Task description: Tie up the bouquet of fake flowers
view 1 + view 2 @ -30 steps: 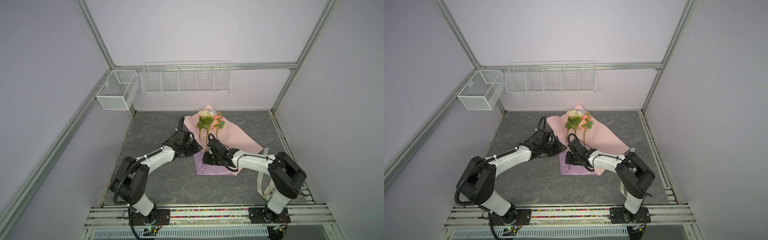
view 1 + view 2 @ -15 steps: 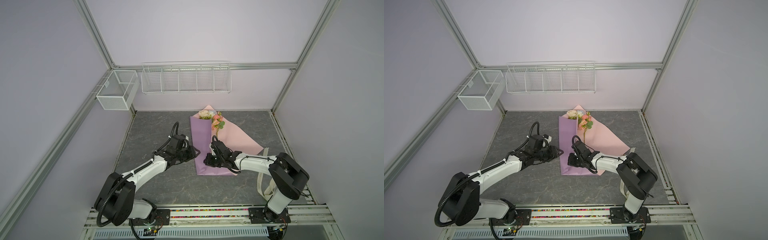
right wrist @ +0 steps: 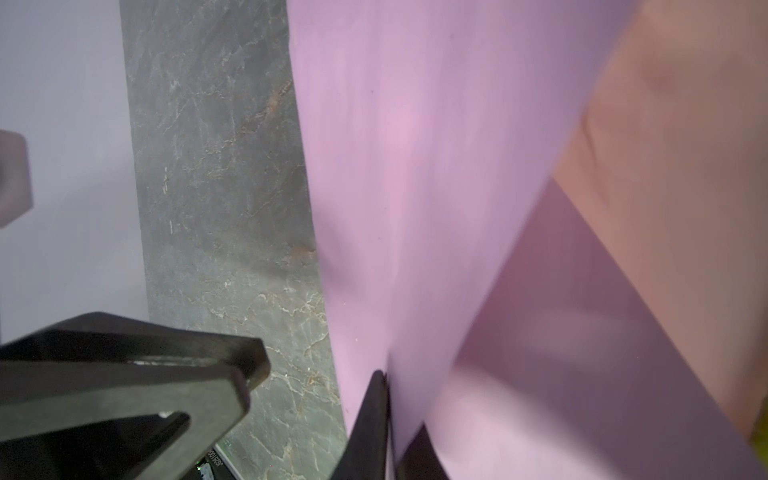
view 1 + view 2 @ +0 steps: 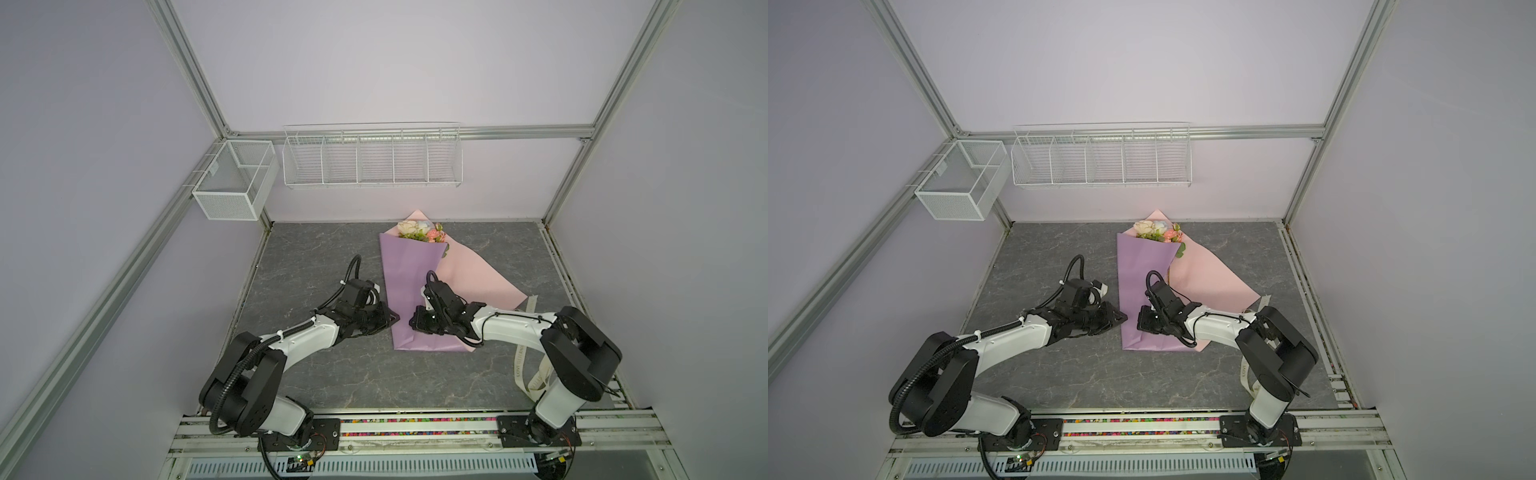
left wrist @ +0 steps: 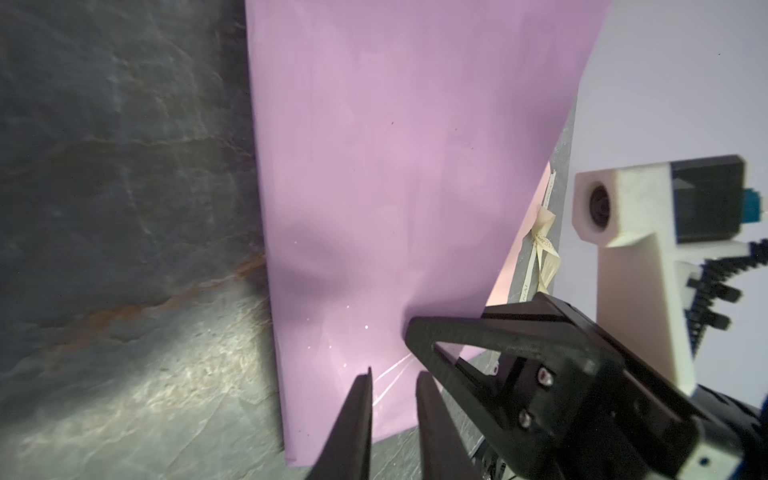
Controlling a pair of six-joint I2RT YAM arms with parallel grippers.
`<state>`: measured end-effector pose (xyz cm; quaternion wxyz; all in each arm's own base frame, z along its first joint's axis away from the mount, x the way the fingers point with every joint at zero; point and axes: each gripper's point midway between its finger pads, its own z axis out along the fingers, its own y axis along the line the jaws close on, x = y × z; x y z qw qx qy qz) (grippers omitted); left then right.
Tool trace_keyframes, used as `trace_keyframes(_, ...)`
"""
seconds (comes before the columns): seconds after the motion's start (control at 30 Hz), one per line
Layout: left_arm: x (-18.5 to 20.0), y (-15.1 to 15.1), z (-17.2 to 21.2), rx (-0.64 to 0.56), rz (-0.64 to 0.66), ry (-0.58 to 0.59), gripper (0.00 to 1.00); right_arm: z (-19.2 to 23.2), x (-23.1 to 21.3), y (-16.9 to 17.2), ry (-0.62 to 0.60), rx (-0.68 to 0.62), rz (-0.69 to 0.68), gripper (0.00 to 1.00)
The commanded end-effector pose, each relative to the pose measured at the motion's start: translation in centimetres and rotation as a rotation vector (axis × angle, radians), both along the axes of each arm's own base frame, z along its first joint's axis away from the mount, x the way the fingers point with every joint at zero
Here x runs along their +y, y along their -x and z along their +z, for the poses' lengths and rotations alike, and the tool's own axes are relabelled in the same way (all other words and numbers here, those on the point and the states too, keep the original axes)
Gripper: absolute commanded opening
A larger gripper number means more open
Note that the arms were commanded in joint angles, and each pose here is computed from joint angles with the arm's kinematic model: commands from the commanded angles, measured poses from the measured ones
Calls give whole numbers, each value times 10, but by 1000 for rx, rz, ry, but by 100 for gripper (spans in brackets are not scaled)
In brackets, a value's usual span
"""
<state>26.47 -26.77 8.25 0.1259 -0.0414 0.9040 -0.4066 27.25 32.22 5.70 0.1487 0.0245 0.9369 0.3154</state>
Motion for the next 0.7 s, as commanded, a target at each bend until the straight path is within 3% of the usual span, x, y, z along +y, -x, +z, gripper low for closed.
trace_keyframes(0.0, -5, 7, -6, 9, -40, 22, 20, -8, -15, 6, 58, 18, -10, 10)
trace_keyframes(0.67, -13, 17, -41, 74, -74, 9, 17, -26, -28, 13, 138, 64, -27, 11)
